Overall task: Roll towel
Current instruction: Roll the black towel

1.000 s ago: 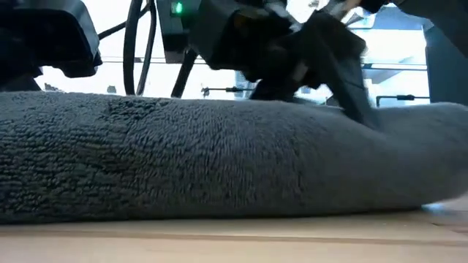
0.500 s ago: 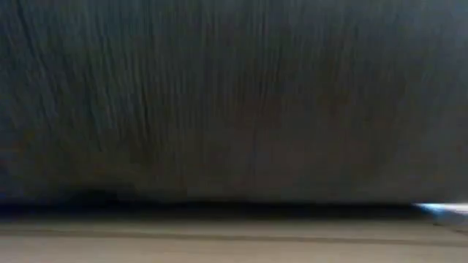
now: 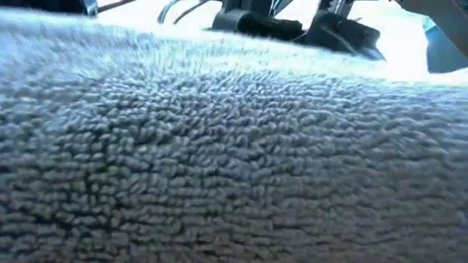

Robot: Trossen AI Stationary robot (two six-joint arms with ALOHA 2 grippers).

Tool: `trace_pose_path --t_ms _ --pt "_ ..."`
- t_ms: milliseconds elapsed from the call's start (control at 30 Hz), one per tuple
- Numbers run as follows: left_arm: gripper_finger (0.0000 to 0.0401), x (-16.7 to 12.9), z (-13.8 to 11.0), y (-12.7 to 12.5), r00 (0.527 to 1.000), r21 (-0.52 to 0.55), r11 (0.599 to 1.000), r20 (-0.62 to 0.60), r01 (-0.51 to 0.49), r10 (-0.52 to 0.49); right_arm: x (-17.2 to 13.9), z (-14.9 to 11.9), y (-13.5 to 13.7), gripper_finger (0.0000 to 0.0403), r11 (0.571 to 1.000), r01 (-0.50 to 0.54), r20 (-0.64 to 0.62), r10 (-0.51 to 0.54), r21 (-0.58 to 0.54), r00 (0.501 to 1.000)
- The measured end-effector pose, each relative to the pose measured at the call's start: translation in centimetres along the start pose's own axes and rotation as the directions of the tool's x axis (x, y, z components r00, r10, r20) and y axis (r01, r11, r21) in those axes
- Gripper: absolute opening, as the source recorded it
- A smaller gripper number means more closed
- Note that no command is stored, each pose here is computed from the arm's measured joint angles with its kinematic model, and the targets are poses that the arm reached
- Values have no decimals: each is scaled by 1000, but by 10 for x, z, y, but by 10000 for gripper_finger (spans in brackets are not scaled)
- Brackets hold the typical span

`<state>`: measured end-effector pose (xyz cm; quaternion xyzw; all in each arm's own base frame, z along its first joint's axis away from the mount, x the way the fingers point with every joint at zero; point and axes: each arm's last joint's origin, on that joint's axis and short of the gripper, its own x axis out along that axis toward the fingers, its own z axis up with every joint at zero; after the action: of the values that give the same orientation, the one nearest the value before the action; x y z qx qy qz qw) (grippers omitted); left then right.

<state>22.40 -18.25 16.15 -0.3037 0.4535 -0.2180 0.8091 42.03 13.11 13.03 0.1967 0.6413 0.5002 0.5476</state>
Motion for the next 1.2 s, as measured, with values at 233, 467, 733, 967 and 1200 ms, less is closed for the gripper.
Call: trace_pose_path --t_ms 233,467,733,967,1200 --pt "15 3 -4 4 998 15 1000 -65 0 1 17 16 4 9 995 73 42 -70 -68 997" --pt "15 21 -14 21 984 -10 998 -167 -60 57 7 16 -7 9 985 171 62 -169 -22 984" --pt "58 14 -15 29 969 -64 988 -215 -138 121 2 15 -12 9 966 258 54 -259 18 964" --pt "133 -2 -9 24 971 -113 986 -218 -122 95 2 14 -13 35 957 284 38 -286 54 957" --pt "145 -22 -20 11 952 -108 986 -291 -131 94 2 13 -13 68 957 285 34 -288 57 957"
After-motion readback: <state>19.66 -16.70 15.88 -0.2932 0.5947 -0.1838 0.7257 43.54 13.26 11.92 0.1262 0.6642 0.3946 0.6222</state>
